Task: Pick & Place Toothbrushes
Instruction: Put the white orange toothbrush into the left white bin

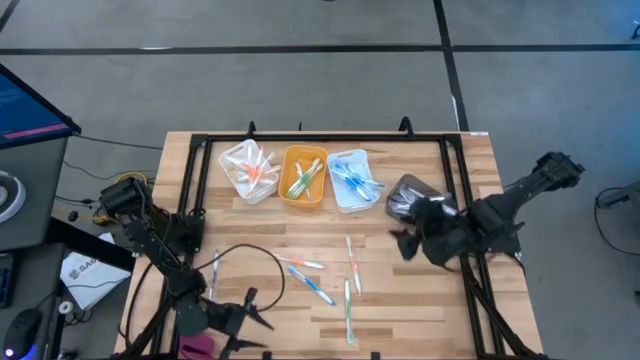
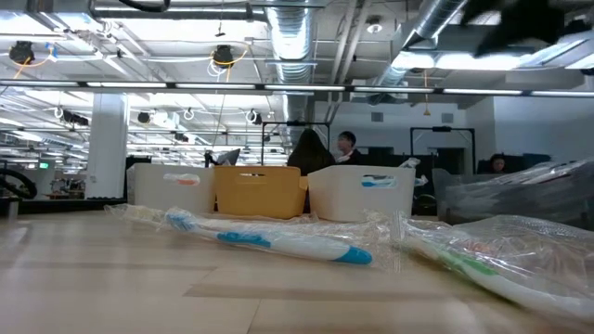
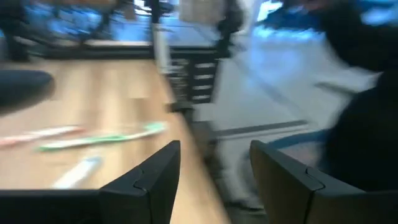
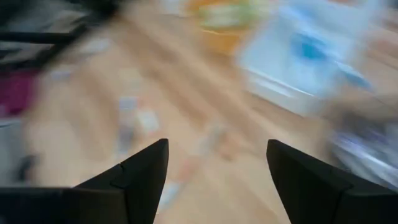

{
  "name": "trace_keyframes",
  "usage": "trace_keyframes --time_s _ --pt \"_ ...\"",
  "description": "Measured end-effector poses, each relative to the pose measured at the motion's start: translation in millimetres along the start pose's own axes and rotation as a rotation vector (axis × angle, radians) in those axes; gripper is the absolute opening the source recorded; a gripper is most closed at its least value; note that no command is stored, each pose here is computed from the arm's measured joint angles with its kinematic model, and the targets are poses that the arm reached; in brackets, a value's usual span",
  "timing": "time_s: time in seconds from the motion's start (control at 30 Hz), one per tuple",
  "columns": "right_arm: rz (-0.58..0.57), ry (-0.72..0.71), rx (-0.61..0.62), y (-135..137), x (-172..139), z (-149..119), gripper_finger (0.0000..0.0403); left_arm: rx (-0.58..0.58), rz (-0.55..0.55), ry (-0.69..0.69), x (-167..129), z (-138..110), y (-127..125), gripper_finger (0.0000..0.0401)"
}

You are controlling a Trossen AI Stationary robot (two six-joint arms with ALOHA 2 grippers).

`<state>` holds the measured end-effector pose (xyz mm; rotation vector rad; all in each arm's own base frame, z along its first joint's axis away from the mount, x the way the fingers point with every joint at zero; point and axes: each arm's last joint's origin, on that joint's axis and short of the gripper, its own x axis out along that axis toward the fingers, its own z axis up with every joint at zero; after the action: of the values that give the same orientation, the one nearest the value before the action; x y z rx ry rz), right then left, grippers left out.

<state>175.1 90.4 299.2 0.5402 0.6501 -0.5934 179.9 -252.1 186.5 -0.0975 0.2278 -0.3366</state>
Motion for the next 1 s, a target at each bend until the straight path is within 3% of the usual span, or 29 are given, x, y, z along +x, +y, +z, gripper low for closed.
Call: trace_keyframes --time_s 0.17,0.4,0.6,0.73,0.9,1.0 --pt "0.276 -0.128 -0.169 42 -5 -15 0.0265 0.213 0.176 0.114 4 -13 17 0.0186" --pt "0.516 -0.297 -0.363 107 4 -55 0.0265 0.150 0.348 0.262 21 -18 64 0.0186" --pt "0.615 -0.376 -0.527 145 33 -103 0.0265 0.077 0.395 0.538 23 -29 112 0.0186" --pt "0.662 -0.379 -0.560 157 55 -126 0.0265 0.025 0.340 0.713 20 -34 131 0.0186" --pt "0.662 -0.400 -0.563 174 63 -128 0.0265 0.013 0.360 0.744 20 -34 145 0.0186" --pt "0.721 -0.386 -0.561 182 59 -124 0.0265 0.033 0.354 0.737 20 -31 146 0.0186"
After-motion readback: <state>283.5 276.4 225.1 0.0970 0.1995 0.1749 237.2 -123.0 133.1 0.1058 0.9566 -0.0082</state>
